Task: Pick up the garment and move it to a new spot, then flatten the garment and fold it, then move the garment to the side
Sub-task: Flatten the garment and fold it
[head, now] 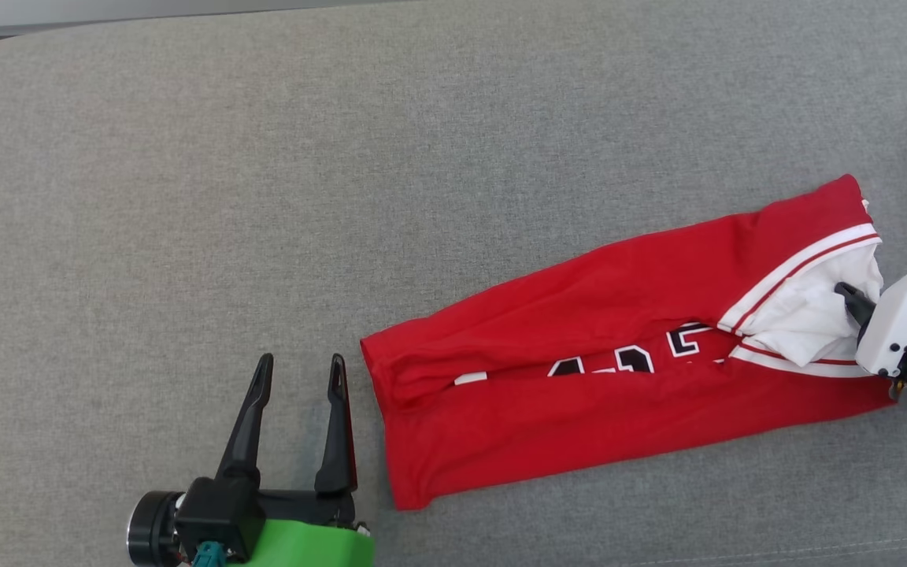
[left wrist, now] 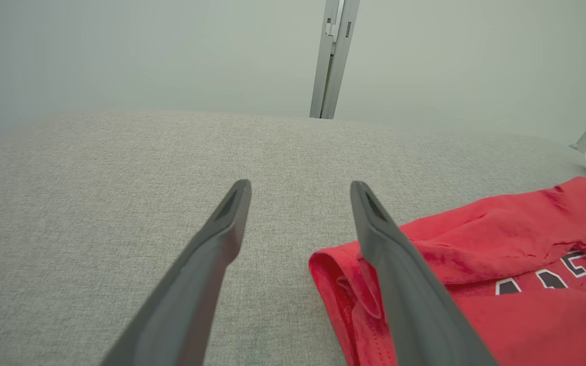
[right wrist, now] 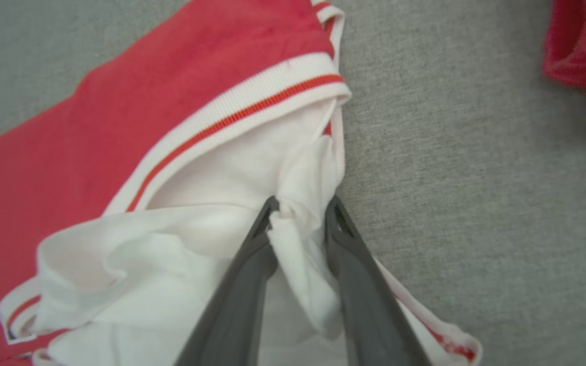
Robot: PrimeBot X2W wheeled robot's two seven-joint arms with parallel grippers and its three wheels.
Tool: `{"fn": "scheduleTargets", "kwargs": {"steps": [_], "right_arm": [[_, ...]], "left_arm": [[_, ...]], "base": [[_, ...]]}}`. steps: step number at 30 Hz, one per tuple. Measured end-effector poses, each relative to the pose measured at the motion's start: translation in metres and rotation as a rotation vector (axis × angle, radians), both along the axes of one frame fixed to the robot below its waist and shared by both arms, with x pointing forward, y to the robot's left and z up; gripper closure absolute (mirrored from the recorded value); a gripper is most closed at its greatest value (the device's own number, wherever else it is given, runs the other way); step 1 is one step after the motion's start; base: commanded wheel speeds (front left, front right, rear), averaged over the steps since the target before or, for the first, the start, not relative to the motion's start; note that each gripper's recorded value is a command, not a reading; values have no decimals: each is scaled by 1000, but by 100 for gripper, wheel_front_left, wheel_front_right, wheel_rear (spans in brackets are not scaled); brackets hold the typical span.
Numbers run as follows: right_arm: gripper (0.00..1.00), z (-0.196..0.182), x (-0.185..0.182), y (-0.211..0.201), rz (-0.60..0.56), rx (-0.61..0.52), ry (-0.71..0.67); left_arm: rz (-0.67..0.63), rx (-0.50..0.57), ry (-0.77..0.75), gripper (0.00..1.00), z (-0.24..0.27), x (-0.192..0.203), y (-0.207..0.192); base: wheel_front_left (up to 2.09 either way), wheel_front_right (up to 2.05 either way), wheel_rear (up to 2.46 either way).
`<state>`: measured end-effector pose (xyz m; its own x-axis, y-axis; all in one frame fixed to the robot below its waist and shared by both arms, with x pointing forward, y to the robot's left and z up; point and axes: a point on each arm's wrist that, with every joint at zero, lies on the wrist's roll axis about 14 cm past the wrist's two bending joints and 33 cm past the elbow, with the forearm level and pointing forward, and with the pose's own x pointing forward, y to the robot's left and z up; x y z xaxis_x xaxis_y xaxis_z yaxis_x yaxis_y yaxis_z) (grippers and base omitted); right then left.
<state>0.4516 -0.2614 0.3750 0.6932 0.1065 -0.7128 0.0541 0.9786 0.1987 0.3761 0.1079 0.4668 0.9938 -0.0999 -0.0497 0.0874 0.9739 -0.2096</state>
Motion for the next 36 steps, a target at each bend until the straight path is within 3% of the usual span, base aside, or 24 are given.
{"fn": "scheduleTargets", "kwargs": {"steps": [6, 11, 15, 23, 29, 36], "right_arm": [[100, 30, 9, -29, -57, -35, -117], [100, 84, 16, -77, -111, -117, -247], [100, 127, 22, -79, -72, -148, -346], [100, 144, 11, 22, 240, -75, -370], [100, 96, -30, 129, 510, 66, -207], [100, 71, -44, 184, 577, 158, -163]], "left_arm": [[16, 4, -4, 0, 3, -9, 8], [42, -33, -10, 0, 9, -17, 11], [50, -51, 0, 0, 8, -27, 12], [72, -73, 0, 0, 11, -37, 16], [92, -89, 9, 0, 10, -36, 18], [127, -89, 16, 0, 8, -38, 27]], "base": [[0, 0, 0], [0, 0, 0], [0, 0, 0], [0, 0, 0], [0, 0, 0], [0, 0, 0]]}}
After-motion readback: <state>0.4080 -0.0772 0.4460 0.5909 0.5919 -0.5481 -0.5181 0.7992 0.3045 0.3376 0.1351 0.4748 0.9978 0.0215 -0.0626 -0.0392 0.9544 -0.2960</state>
